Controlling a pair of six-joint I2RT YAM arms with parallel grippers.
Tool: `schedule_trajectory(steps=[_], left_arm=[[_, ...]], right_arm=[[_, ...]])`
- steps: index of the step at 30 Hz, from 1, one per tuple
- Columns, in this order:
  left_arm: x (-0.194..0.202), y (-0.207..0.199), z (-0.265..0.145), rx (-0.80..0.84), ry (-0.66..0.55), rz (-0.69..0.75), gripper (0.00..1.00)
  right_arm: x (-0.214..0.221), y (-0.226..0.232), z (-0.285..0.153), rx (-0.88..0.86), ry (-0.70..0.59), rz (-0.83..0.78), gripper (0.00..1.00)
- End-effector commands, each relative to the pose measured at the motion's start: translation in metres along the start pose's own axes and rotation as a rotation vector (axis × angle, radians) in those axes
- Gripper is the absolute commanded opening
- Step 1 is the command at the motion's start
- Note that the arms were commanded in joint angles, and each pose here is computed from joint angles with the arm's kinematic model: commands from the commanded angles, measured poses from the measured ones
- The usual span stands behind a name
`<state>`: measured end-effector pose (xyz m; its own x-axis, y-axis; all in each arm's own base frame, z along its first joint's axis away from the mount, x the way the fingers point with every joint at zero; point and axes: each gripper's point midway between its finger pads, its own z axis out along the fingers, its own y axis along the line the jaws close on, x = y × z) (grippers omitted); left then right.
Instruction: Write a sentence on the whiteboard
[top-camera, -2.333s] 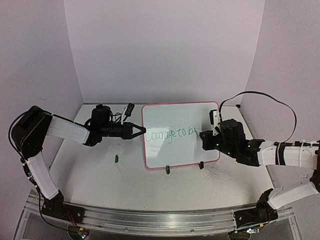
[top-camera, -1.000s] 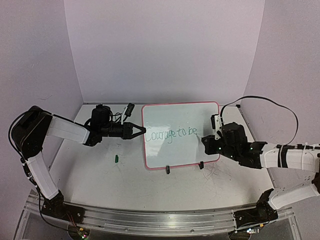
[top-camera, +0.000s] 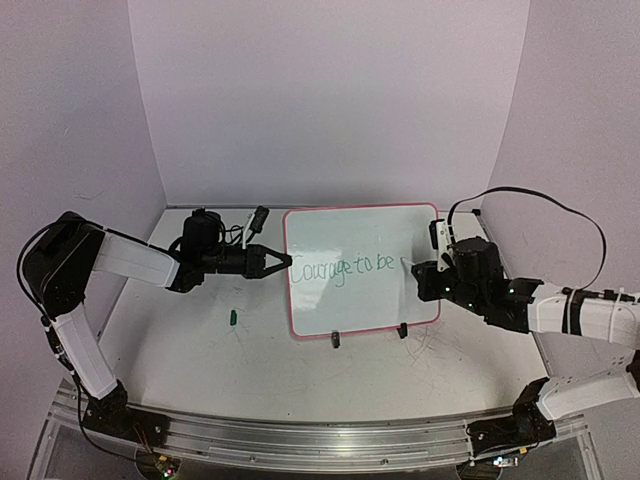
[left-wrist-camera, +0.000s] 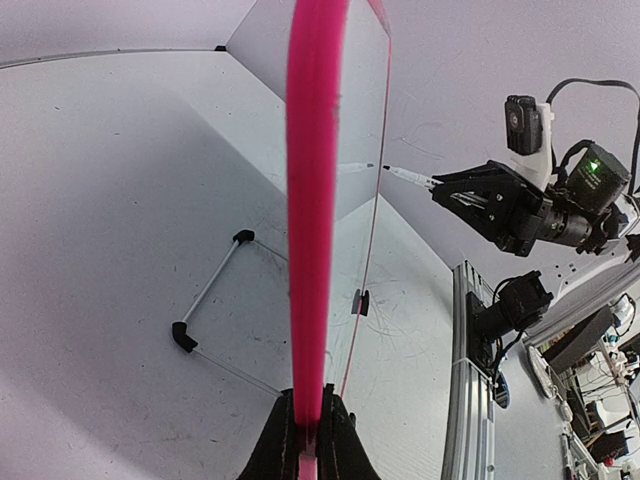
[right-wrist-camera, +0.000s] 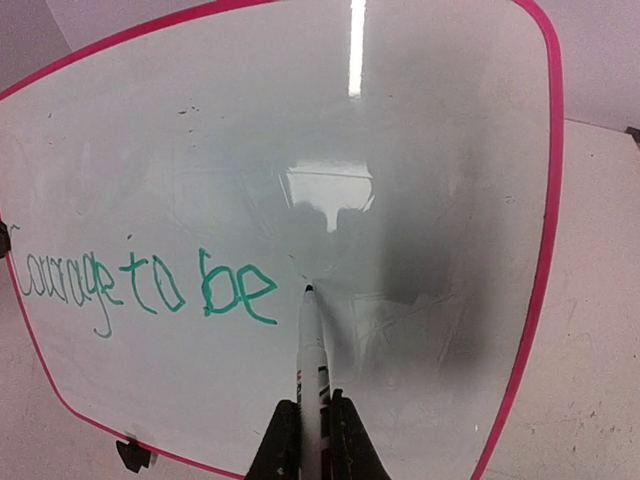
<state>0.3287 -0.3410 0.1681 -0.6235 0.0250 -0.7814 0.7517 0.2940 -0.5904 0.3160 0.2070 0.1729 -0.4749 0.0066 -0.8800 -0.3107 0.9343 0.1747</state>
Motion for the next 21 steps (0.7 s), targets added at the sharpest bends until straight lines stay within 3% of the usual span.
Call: schedule_trajectory(steps=[1,21], left_arm=[[-0.005,0.003,0.003,-0.028,-0.012,0.022,0.0],[-0.006,0.003,0.004,-0.023,-0.011,0.026,0.0]], right_arm=[[-0.03,0.009,-0.001,-0.025,-0.083,0.012,0.0],[-0.02,0.003,0.004,0.007,-0.048,0.027,0.0]])
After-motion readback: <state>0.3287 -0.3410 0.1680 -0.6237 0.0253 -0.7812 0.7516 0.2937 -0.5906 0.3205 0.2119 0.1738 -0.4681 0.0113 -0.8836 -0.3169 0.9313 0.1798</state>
